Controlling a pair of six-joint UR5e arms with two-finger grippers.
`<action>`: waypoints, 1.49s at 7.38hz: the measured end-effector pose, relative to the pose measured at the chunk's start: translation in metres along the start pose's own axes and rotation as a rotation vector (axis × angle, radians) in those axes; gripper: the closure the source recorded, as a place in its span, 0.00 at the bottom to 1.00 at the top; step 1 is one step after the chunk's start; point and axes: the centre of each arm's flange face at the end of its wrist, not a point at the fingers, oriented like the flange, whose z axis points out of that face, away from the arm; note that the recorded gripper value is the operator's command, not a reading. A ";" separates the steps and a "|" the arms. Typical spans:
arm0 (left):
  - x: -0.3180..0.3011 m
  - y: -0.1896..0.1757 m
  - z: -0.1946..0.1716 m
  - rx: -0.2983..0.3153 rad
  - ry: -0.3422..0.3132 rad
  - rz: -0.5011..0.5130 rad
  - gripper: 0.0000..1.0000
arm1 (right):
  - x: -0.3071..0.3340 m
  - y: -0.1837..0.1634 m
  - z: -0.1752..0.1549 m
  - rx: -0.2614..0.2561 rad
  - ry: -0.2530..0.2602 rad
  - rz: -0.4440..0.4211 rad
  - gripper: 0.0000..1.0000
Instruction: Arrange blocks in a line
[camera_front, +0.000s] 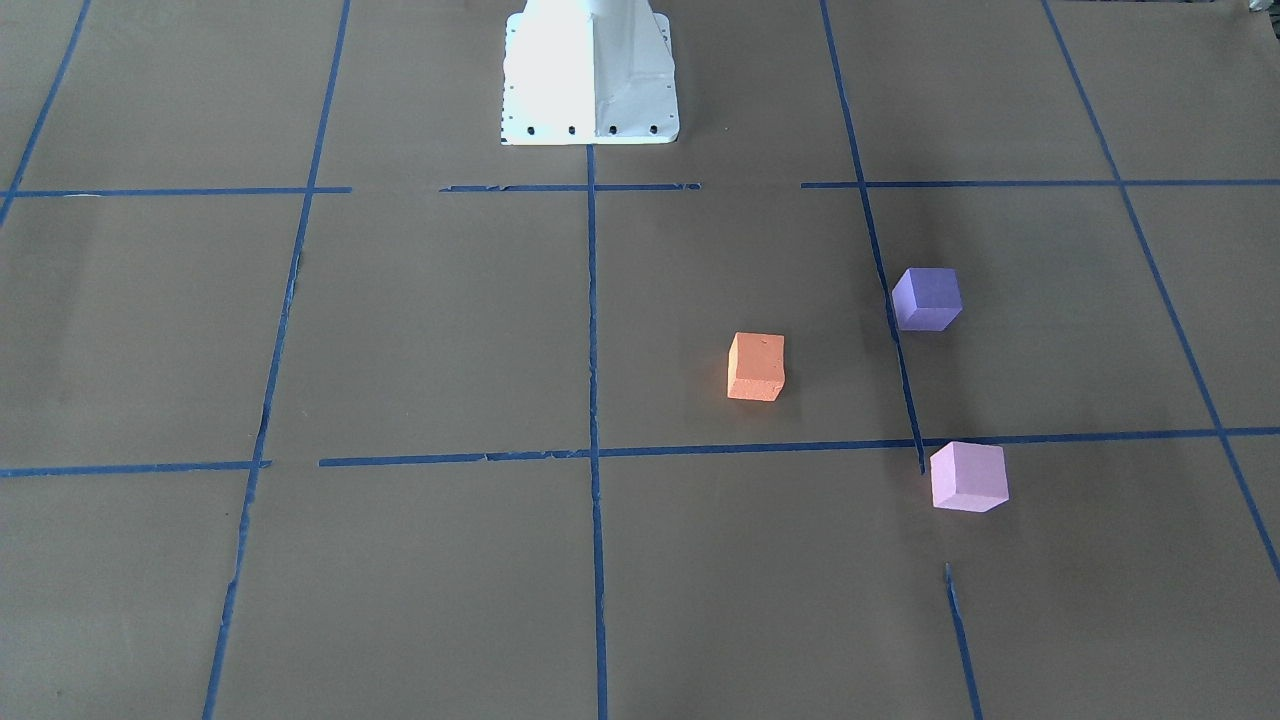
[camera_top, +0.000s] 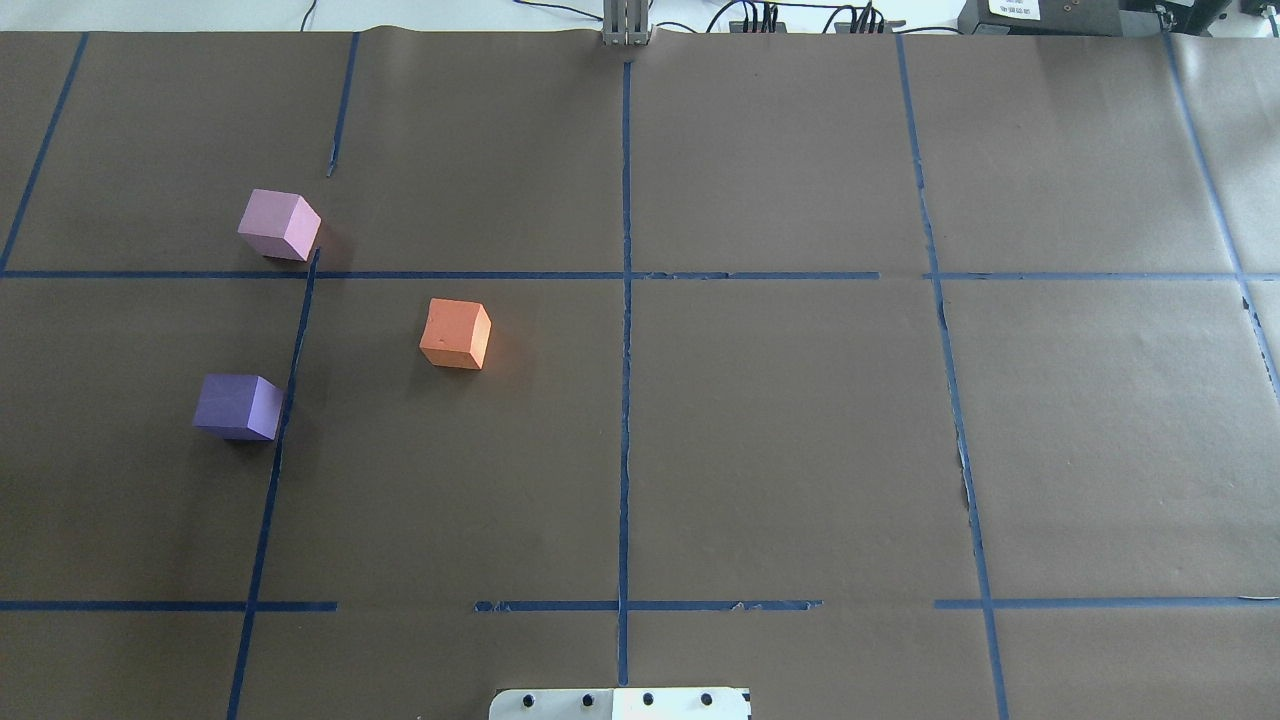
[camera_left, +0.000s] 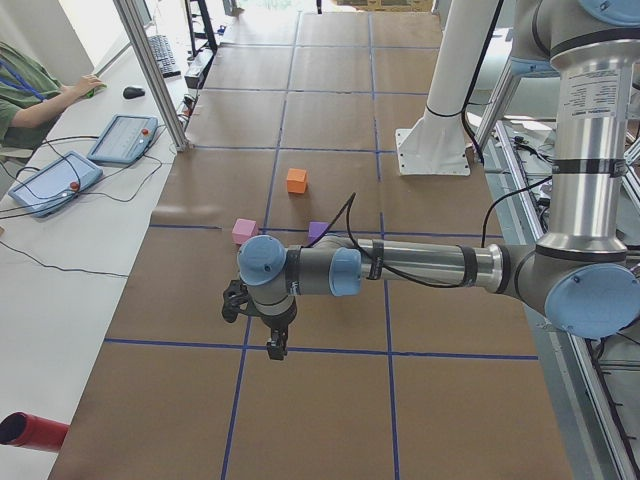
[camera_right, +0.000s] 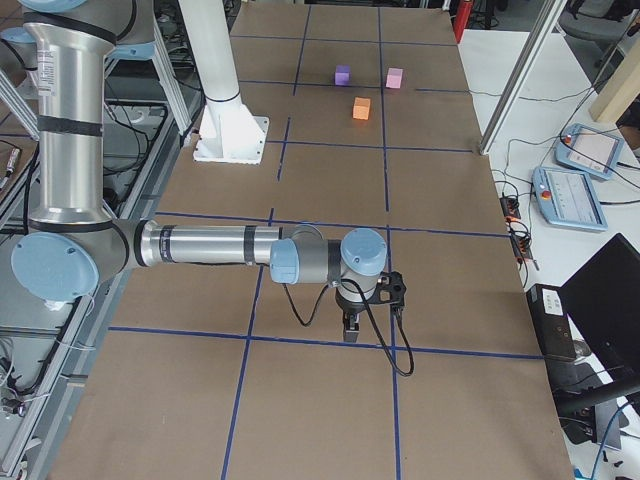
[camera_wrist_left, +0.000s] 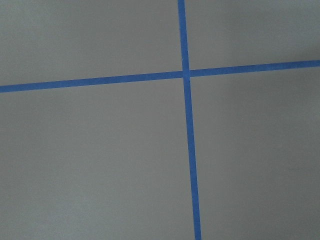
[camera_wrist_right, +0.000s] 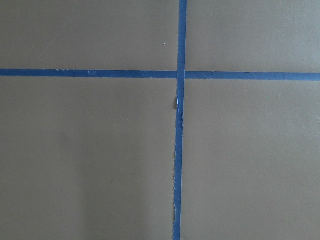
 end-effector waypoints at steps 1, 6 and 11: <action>0.000 0.000 0.000 0.001 -0.001 0.001 0.00 | 0.000 0.000 0.000 0.000 0.000 0.000 0.00; 0.064 -0.025 -0.056 0.114 -0.005 0.049 0.00 | 0.000 0.000 0.000 0.000 0.000 0.000 0.00; 0.291 -0.070 -0.100 0.199 0.104 0.241 0.00 | 0.000 0.000 0.000 0.000 0.001 0.001 0.00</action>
